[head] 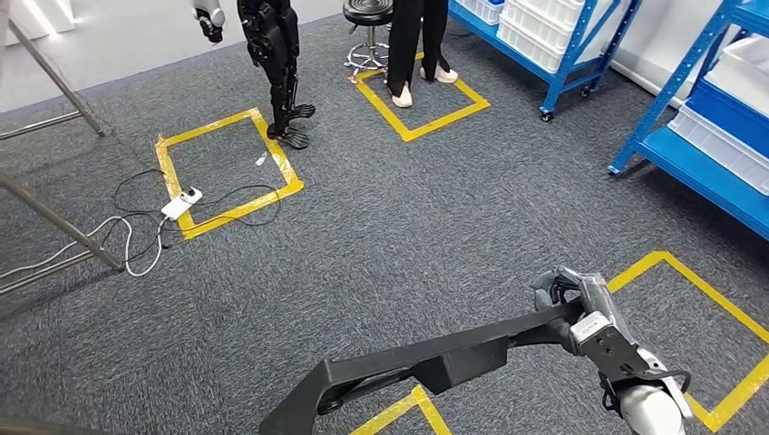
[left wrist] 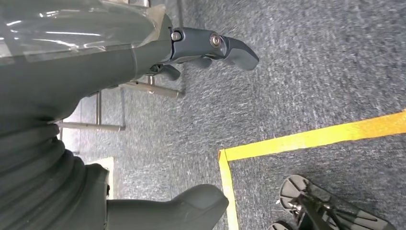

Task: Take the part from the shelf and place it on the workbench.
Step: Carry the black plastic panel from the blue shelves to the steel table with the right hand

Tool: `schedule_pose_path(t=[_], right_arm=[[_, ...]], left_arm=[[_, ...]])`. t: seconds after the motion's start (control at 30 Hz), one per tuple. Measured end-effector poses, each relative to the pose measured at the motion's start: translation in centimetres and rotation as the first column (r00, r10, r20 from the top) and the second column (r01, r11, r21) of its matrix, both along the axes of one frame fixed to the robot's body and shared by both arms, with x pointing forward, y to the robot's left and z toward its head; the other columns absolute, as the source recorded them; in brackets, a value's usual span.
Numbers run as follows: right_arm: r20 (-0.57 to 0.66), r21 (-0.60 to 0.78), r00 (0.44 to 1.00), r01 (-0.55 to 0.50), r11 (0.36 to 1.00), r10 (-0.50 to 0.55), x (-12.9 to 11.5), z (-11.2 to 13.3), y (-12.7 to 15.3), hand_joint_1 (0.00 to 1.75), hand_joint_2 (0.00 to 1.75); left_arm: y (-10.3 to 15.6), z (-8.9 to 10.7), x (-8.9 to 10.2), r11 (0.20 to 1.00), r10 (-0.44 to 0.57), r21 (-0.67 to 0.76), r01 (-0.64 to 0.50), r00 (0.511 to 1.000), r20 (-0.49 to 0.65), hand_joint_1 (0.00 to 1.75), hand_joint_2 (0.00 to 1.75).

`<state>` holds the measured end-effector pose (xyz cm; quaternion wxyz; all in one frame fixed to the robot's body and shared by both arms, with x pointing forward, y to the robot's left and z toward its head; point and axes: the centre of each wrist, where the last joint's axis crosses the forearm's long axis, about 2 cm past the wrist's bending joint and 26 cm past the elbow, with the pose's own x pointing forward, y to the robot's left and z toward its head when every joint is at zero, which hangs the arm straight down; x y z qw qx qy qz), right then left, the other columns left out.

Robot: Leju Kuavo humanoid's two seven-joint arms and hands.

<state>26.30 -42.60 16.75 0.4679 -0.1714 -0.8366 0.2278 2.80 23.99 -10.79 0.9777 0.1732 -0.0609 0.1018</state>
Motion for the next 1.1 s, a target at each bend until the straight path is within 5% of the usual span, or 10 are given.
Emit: schedule_pose_path(t=[1.1], right_arm=[[0.022, 0.024, 0.998, 0.061, 0.998, -0.062, -3.3, -0.2, -1.5, 1.75, 1.75]], left_arm=[[1.2, -0.1, 0.0, 0.999, -0.051, 0.004, 0.051, 0.999, 0.007, 0.0, 1.75]])
